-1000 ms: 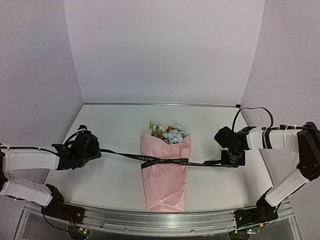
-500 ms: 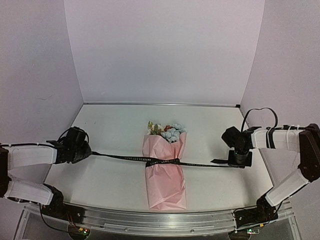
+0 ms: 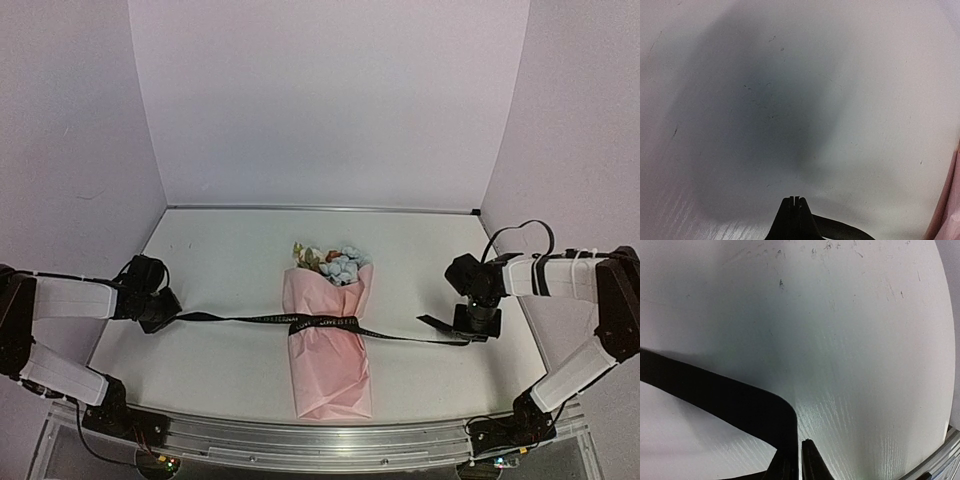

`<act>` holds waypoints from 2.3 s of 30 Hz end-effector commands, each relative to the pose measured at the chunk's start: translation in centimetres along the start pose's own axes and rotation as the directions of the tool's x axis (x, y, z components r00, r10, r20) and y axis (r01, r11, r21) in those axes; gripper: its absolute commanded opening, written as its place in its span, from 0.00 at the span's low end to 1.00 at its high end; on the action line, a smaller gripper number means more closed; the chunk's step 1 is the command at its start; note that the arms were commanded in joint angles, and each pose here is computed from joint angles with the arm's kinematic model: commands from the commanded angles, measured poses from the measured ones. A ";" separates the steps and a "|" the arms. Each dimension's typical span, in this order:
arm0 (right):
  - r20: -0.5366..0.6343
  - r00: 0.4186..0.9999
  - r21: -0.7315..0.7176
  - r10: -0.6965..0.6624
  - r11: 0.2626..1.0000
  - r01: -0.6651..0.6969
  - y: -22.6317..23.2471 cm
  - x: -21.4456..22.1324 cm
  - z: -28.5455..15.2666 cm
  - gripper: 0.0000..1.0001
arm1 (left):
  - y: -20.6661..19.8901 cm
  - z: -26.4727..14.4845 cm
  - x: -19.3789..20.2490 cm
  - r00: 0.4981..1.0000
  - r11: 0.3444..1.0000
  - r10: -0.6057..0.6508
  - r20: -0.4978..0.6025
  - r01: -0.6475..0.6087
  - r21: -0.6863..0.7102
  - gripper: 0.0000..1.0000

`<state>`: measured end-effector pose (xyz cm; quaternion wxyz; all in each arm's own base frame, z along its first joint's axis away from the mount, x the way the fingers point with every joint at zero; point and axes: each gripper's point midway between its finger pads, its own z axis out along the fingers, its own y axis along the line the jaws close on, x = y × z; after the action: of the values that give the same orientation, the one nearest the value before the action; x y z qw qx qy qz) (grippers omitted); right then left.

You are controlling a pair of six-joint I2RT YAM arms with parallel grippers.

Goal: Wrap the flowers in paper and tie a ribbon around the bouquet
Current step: Place the ribbon at the center of the board, then pick up the ribbon at the center of the board.

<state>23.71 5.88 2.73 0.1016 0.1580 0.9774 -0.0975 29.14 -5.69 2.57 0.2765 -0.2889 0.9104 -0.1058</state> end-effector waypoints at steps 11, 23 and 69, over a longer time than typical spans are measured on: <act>-0.033 0.991 -0.243 -0.127 0.963 0.115 4.0 -0.1 -3.0 0.37 | 0.3 -2.5 -1.9 0.988 0.991 -0.133 0.079 0.134 -0.006 0.47; 0.214 0.922 -0.395 -0.322 0.835 0.383 7.8 -1.5 -6.0 0.56 | -15.6 -10.7 -1.6 0.843 0.719 0.472 0.259 -0.538 0.441 0.73; 0.480 0.507 -0.379 -0.716 0.352 0.856 14.1 4.8 -7.0 0.73 | -26.6 -5.4 15.5 -0.229 -0.433 0.804 0.549 -0.858 0.276 0.03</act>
<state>23.26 21.34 6.79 0.1942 -0.3261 0.9114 0.1587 27.19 -34.86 5.61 0.3093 0.6697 0.6651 -0.1164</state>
